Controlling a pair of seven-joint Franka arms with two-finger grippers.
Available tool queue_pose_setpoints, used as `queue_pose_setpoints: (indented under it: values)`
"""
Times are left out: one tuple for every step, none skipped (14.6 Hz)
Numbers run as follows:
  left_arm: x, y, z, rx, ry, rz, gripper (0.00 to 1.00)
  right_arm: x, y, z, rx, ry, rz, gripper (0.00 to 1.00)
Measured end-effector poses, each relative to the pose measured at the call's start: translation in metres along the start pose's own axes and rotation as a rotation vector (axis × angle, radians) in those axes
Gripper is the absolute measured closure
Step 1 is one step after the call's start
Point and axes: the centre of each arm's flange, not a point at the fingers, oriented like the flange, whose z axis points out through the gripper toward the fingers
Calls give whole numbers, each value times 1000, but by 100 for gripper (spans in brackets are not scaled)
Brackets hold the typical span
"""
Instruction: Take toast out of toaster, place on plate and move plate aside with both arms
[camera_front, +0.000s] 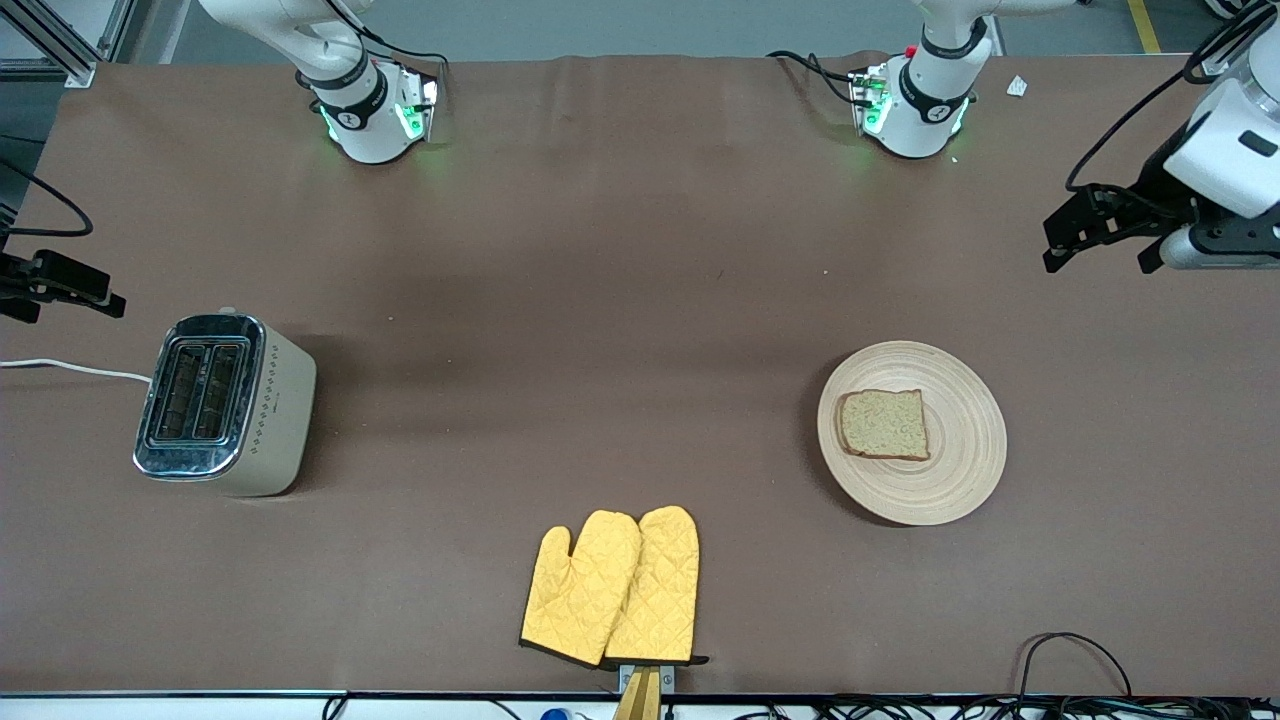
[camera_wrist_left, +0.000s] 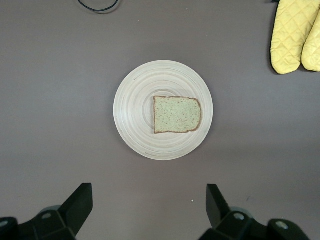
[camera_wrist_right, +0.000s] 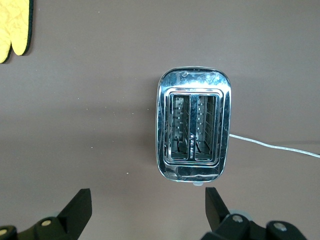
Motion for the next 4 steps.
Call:
queue_pose_setpoints:
  values:
    - [-3, 0, 0, 0, 3, 0, 0, 0, 0, 0, 0, 0, 0, 0]
    - [-4, 0, 0, 0, 5, 2, 0, 0, 0, 0, 0, 0, 0, 0]
    - [-4, 0, 0, -1, 7, 3, 0, 0, 0, 0, 0, 0, 0, 0]
    - [-4, 1, 0, -1, 11, 4, 0, 0, 0, 0, 0, 0, 0, 0]
